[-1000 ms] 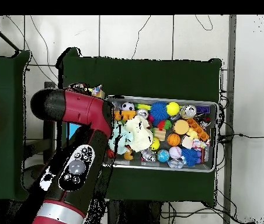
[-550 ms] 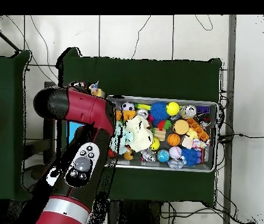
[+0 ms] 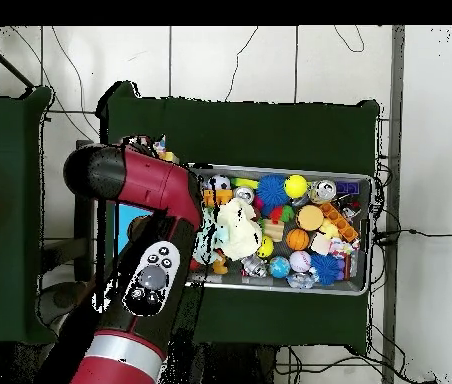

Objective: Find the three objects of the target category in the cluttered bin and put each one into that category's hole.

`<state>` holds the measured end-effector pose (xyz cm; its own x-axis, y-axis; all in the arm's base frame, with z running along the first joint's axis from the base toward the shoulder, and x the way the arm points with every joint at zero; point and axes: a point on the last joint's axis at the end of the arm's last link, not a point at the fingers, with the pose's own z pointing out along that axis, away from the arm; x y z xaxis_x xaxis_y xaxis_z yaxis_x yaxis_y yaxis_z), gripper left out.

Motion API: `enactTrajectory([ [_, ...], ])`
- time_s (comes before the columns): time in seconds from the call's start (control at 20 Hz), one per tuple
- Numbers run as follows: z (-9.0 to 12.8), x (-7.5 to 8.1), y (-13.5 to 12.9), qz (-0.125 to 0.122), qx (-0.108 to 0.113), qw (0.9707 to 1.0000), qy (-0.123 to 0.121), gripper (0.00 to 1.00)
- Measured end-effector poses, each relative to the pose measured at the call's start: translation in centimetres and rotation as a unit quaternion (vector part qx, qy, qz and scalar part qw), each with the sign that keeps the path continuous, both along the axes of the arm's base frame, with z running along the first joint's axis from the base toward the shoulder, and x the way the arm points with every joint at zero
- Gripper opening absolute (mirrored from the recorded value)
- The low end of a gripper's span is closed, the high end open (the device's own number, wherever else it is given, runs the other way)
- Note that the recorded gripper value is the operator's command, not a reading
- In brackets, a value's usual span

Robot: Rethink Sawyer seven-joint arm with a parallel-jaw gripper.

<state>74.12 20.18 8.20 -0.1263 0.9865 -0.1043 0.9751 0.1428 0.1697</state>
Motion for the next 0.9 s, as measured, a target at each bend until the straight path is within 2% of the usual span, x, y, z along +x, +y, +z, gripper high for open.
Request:
enactTrajectory([
  [0.6, 0.1, -0.3, 0.3, 0.003, -0.003, 1.0000, 0.004, 0.00],
  [0.8, 0.2, -1.5, 1.2, 0.008, 0.001, 0.9994, 0.035, 0.00],
  [0.85, 0.3, -2.5, 1.6, 0.010, 0.004, 0.9984, 0.056, 0.00],
  [0.9, 0.3, -2.8, 1.8, 0.010, 0.005, 0.9980, 0.063, 0.00],
])
